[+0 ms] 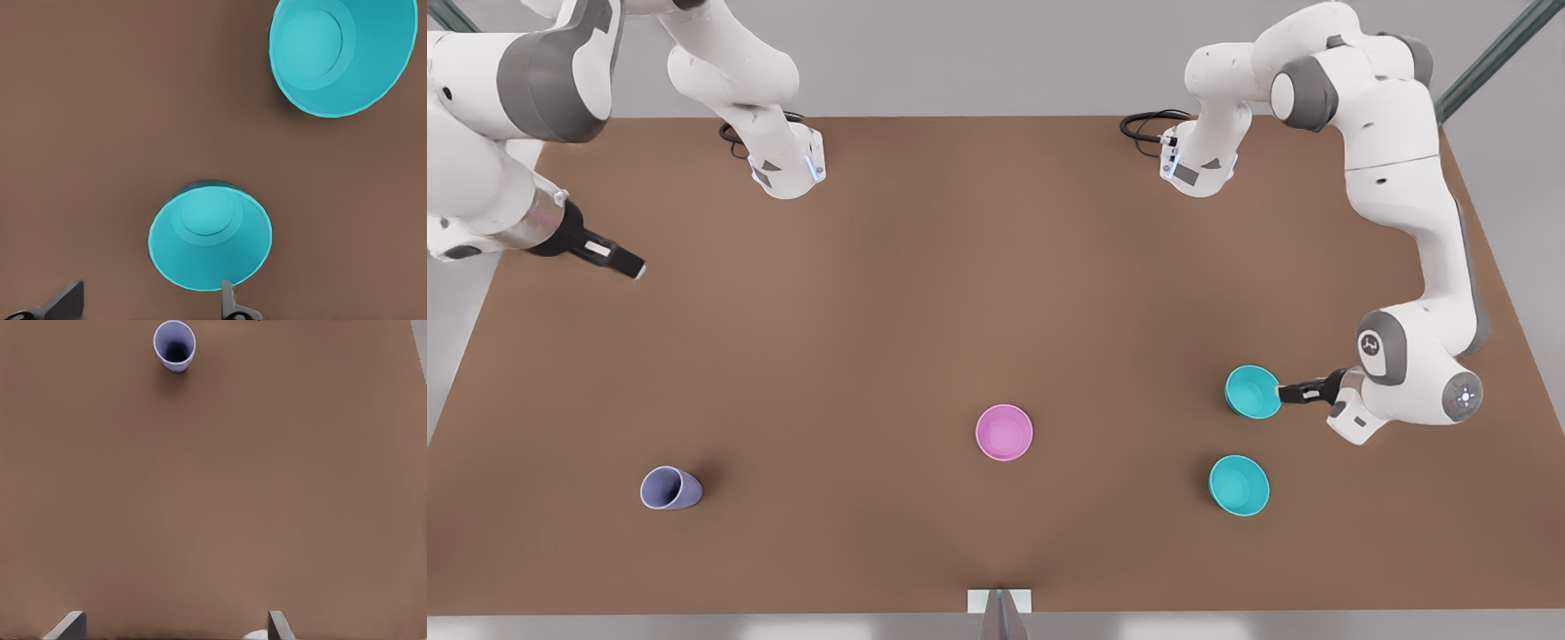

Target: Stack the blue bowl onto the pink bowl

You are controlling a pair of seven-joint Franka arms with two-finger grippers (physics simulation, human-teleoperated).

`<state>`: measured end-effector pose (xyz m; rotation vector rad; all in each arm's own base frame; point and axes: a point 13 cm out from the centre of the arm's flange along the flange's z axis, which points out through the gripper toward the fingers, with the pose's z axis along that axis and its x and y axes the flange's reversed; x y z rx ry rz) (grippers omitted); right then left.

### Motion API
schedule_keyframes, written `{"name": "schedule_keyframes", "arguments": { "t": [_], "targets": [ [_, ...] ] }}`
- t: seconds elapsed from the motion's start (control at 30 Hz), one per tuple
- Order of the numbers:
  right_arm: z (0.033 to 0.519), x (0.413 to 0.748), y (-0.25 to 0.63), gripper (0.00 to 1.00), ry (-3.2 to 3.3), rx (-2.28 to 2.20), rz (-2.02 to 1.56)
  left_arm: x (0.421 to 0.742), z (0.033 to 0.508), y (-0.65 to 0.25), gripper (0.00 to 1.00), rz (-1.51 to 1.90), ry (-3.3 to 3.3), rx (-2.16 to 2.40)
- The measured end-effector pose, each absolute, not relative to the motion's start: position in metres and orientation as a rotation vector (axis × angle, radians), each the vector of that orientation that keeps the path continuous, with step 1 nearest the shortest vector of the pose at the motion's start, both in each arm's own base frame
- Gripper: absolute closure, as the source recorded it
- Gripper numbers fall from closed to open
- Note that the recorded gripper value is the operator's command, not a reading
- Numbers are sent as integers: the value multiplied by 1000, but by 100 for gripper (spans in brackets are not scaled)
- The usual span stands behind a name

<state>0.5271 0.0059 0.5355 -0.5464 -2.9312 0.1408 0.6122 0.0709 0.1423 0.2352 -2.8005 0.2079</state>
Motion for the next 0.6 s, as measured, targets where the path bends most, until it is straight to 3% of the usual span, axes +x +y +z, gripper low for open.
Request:
{"name": "schedule_keyframes", "arguments": {
  "t": [0.13, 0.3, 0.33, 0.37, 0.4, 0.53, 0.57, 0.6],
  "targets": [
    [525, 520, 3, 0, -2915, -378, 179, 611, 95, 73, 0, 271, -2823, 155],
    [514, 521, -15, 0, -2886, -264, 174, 615, 68, 75, 0, 305, -2857, 47],
    [513, 521, -14, 0, -2885, -236, 171, 617, 66, 75, 30, 309, -2865, 25],
    [512, 520, -13, 0, -2884, -208, 169, 618, 65, 75, 49, 315, -2873, 6],
    [512, 520, -12, 0, -2883, -181, 167, 620, 64, 74, 57, 321, -2880, -13],
    [512, 519, -12, 0, -2880, -98, 158, 626, 64, 67, 70, 354, -2904, -78],
    [512, 519, -12, 0, -2879, -82, 156, 627, 64, 66, 79, 363, -2909, -89],
    [512, 519, -13, 0, -2879, -66, 153, 628, 64, 64, 79, 370, -2913, -100]
  ]
}}
